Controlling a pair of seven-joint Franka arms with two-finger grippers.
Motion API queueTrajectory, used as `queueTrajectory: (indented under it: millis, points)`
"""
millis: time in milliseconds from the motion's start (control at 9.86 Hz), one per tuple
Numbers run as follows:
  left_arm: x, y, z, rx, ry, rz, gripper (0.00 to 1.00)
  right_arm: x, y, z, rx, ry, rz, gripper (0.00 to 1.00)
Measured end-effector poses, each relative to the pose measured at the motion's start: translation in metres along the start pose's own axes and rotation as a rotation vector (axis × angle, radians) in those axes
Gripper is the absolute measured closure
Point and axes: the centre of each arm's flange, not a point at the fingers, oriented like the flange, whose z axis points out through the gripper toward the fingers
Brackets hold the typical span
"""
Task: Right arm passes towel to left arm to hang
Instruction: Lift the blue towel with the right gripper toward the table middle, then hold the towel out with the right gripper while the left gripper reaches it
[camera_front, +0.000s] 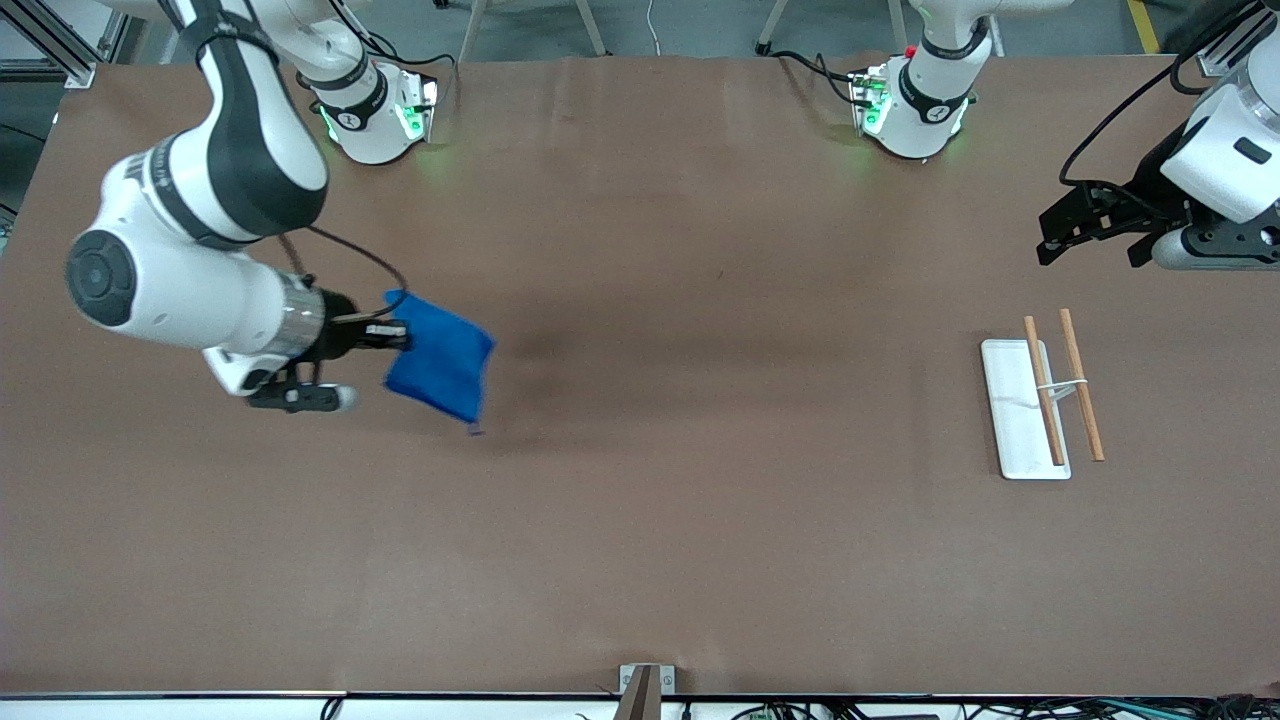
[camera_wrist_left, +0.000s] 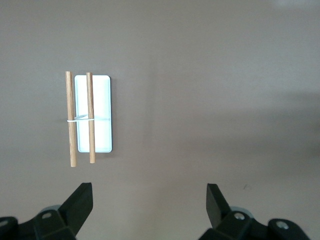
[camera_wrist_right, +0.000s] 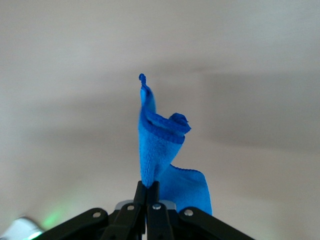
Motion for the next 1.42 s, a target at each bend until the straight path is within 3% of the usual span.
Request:
queueTrajectory:
  millis: [203, 406, 609, 812, 913, 1116, 1217, 1420]
  points:
    - [0.0, 0.004, 0.0, -0.022, -0.003, 0.002, 0.0, -0.02, -0.078, 0.015, 0.224, 0.05, 0.017, 0.98]
    - [-0.001, 0.011, 0.002, -0.114, -0.022, -0.004, 0.0, -0.045, -0.144, 0.043, 0.427, 0.074, 0.045, 0.98]
    - [0.0, 0.014, 0.014, -0.172, -0.049, 0.041, 0.0, -0.074, -0.193, 0.063, 0.612, 0.059, 0.112, 0.98]
    - [0.001, 0.007, 0.028, -0.214, -0.075, 0.093, 0.0, -0.096, -0.226, 0.054, 0.76, 0.002, 0.157, 0.98]
    - [0.001, 0.0, 0.037, -0.223, -0.091, 0.098, 0.0, -0.106, -0.24, 0.048, 0.831, -0.041, 0.177, 0.98]
    - [-0.002, -0.004, 0.053, -0.233, -0.128, 0.141, 0.0, -0.12, -0.257, 0.042, 0.917, -0.103, 0.21, 0.98]
    - [-0.004, 0.0, 0.059, -0.272, -0.146, 0.184, 0.0, -0.121, -0.262, 0.038, 0.971, -0.135, 0.24, 0.98]
    - [-0.011, 0.007, 0.074, -0.392, -0.213, 0.244, 0.0, -0.119, -0.268, 0.034, 1.023, -0.146, 0.268, 0.98]
